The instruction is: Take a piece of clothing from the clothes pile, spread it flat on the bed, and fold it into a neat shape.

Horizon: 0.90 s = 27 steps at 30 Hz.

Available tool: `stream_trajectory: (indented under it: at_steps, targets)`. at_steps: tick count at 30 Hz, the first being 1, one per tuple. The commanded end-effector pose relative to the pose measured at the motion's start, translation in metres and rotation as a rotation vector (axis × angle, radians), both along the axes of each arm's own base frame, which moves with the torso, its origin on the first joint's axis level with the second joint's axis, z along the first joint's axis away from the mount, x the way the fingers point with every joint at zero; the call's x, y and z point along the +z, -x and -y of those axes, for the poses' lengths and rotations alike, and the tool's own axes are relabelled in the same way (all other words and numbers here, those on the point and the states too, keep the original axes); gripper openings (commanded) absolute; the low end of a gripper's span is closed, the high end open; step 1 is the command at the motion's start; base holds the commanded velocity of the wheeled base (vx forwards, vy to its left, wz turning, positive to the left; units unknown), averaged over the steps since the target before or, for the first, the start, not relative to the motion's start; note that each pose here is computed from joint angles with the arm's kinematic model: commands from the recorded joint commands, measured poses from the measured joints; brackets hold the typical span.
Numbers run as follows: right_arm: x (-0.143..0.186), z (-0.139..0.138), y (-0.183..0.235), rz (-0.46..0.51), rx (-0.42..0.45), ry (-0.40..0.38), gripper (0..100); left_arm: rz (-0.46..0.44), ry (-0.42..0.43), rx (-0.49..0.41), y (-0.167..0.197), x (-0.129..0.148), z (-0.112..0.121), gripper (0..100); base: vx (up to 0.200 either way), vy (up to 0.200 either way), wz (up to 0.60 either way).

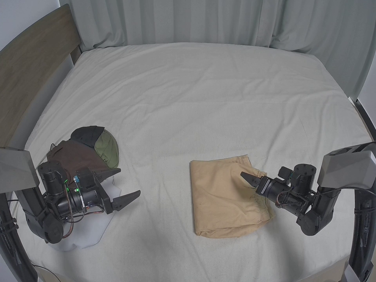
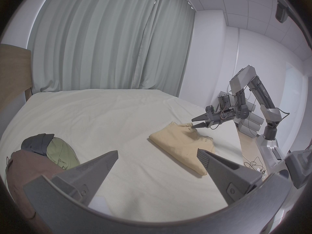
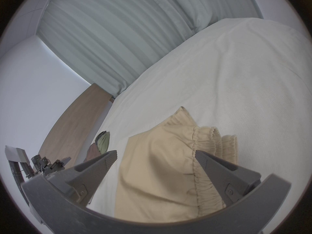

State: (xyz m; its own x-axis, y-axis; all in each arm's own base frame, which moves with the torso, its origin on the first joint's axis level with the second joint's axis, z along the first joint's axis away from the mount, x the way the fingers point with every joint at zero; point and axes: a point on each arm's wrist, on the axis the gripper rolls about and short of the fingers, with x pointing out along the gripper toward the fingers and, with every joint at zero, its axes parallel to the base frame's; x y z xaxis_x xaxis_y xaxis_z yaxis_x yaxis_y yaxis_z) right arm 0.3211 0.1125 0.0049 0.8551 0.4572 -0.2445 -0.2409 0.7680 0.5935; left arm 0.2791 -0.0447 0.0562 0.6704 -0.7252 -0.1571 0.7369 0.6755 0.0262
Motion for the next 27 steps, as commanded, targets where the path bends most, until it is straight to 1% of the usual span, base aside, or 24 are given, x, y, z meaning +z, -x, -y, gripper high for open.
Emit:
stream_trajectory:
  at_steps: [1, 10, 15, 17, 21, 24, 27]
  targets:
    - [-0.017, 0.006, -0.012, -0.020, -0.044, 0.009, 100, -0.001, 0.000, -0.001, 0.000, 0.000, 0.000, 100, 0.000, 0.000, 0.00]
    - [-0.020, 0.007, -0.013, -0.025, -0.053, 0.013, 100, -0.004, -0.001, 0.001, 0.000, -0.001, 0.000, 100, 0.000, 0.000, 0.00]
    - [-0.016, 0.008, -0.013, -0.015, -0.053, 0.009, 100, 0.001, 0.000, 0.001, 0.000, 0.000, 0.000, 100, 0.000, 0.000, 0.00]
    - [-0.011, 0.008, -0.011, 0.001, -0.050, 0.021, 100, 0.002, 0.000, 0.002, -0.001, 0.000, 0.000, 100, 0.000, 0.000, 0.00]
    - [0.007, 0.015, -0.003, 0.054, -0.041, 0.069, 100, 0.001, 0.000, 0.002, -0.001, 0.000, 0.000, 100, 0.000, 0.000, 0.00]
    - [0.026, 0.017, 0.007, 0.086, -0.012, 0.061, 100, 0.002, 0.000, 0.001, -0.001, 0.000, 0.001, 100, 0.000, 0.000, 0.00]
    - [0.036, 0.025, 0.022, 0.083, 0.029, 0.066, 100, -0.001, 0.000, 0.001, 0.000, 0.000, 0.000, 100, 0.000, 0.000, 0.00]
